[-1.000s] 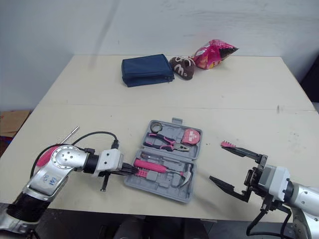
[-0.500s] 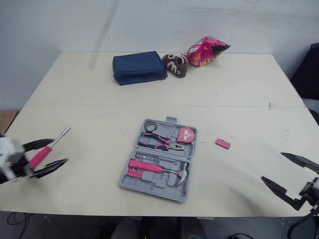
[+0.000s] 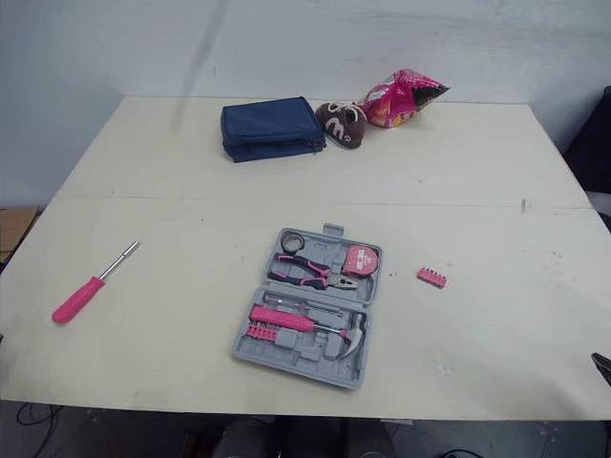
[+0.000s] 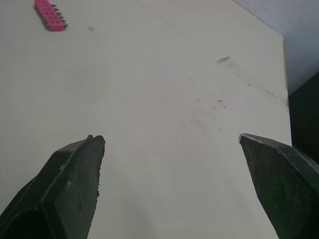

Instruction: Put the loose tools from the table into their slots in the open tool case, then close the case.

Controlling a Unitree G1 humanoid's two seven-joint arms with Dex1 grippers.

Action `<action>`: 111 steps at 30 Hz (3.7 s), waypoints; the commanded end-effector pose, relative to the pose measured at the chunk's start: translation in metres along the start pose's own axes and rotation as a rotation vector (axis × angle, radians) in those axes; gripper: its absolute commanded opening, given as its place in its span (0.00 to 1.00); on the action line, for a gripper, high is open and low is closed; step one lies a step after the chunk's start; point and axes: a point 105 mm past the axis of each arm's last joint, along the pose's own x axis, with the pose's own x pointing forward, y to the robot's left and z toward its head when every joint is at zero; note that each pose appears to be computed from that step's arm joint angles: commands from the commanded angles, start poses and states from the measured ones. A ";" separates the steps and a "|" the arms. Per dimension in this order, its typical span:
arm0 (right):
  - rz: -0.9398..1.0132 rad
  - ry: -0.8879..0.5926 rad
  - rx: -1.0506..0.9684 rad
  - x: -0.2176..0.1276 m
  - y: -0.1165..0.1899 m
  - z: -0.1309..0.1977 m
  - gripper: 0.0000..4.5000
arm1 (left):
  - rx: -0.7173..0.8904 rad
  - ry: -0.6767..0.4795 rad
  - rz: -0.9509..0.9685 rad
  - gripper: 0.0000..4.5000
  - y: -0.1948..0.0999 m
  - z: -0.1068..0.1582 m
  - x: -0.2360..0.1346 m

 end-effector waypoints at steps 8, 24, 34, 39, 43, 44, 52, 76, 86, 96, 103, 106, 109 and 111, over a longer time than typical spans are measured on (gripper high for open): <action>0.167 -0.093 0.072 0.060 0.025 0.036 1.00 | 0.125 -0.271 -0.282 0.99 -0.059 0.074 0.047; 0.603 -0.113 0.138 0.155 0.085 0.060 1.00 | 0.052 -0.416 -1.196 0.99 -0.237 0.160 0.051; 0.639 -0.058 0.175 0.200 0.099 0.052 1.00 | 0.110 -0.389 -1.331 0.99 -0.264 0.162 0.048; 0.642 -0.035 0.162 0.207 0.102 0.050 1.00 | 0.114 -0.387 -1.353 0.99 -0.268 0.162 0.046; 0.647 -0.031 0.168 0.209 0.105 0.049 1.00 | 0.116 -0.379 -1.363 0.99 -0.268 0.159 0.046; 0.654 -0.020 0.165 0.209 0.105 0.046 1.00 | 0.116 -0.378 -1.364 0.99 -0.268 0.158 0.046; 0.608 0.011 0.196 0.207 0.096 0.035 1.00 | 0.125 -0.371 -1.370 0.99 -0.270 0.156 0.046; 0.761 -0.223 0.049 0.187 0.109 0.099 0.16 | 0.212 -0.426 -1.427 1.00 -0.279 0.173 0.043; 1.027 -0.071 0.149 0.136 0.224 0.170 0.16 | 0.239 -0.378 -1.462 1.00 -0.279 0.157 0.042; 1.047 0.034 0.152 0.137 0.281 0.178 0.16 | 0.185 -0.331 -1.372 1.00 -0.268 0.143 0.037; 1.026 0.106 0.140 0.143 0.295 0.172 0.16 | 0.186 -0.288 -1.378 1.00 -0.262 0.138 0.028; 1.017 0.123 0.128 0.145 0.298 0.171 0.16 | 0.187 -0.284 -1.373 1.00 -0.261 0.138 0.026; 1.005 0.141 0.116 0.148 0.298 0.169 0.16 | 0.186 -0.279 -1.368 1.00 -0.260 0.137 0.026; 1.000 0.156 0.120 0.149 0.298 0.167 0.16 | 0.183 -0.279 -1.365 1.00 -0.260 0.137 0.026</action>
